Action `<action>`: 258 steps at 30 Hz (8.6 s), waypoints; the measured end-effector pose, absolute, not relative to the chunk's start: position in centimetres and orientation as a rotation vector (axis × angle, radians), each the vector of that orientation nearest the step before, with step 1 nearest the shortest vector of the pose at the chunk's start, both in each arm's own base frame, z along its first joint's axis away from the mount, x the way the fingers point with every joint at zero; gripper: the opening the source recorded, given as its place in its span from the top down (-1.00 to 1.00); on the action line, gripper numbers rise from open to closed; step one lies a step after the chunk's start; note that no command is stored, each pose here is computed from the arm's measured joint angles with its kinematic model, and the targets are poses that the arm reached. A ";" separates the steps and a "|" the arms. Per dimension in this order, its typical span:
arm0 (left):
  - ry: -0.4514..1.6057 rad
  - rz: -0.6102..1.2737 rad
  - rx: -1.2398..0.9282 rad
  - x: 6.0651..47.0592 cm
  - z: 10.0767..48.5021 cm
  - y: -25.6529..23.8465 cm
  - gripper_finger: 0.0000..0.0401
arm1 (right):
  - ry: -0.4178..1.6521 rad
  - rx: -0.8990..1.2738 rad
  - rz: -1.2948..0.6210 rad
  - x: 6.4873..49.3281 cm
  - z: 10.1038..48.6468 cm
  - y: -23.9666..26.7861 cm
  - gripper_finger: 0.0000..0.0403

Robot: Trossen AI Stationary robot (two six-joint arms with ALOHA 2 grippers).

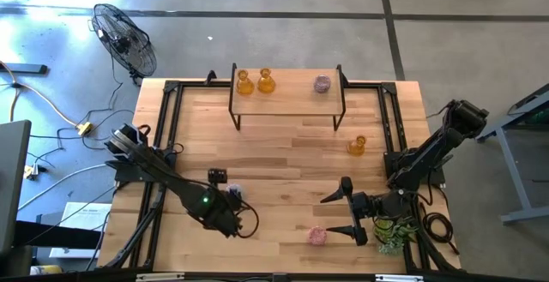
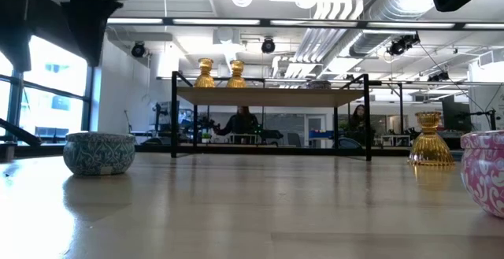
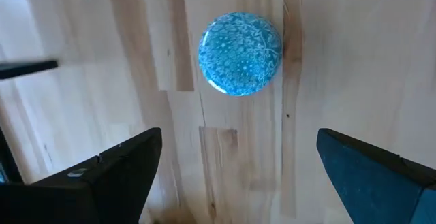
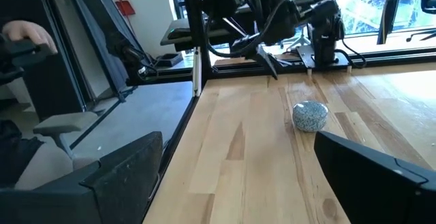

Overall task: Pick & Place candle stick holders
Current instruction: Put the blue white scented candle on the shelf

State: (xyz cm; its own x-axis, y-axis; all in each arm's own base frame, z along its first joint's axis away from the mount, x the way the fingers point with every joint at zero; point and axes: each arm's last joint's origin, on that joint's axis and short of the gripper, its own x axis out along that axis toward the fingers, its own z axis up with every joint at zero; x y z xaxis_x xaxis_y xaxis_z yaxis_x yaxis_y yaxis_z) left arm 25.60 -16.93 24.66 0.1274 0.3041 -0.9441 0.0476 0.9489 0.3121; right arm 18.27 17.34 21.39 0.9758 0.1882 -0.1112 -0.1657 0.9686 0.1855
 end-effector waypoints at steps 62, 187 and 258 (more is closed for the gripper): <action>1.426 -0.166 -0.017 28.7 16.2 -11.0 -0.91 | 0.142 0.173 0.170 18.3 21.2 17.3 -0.88; 1.011 -0.264 0.148 38.6 37.0 11.8 -0.41 | -0.015 -0.101 -0.322 20.1 23.1 14.0 -0.88; 0.965 -0.036 0.259 42.2 32.1 19.1 -0.45 | 0.066 -0.126 -0.299 20.1 21.9 14.1 -0.88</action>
State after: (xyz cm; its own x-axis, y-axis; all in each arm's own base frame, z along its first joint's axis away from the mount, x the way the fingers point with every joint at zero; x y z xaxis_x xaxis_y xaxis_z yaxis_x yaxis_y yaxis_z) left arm 42.17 19.15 32.09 0.5712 0.0844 -0.8165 0.1451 0.9687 0.2016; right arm 20.06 14.07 21.92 0.9534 -0.2982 -0.0465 0.2899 0.9478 -0.1331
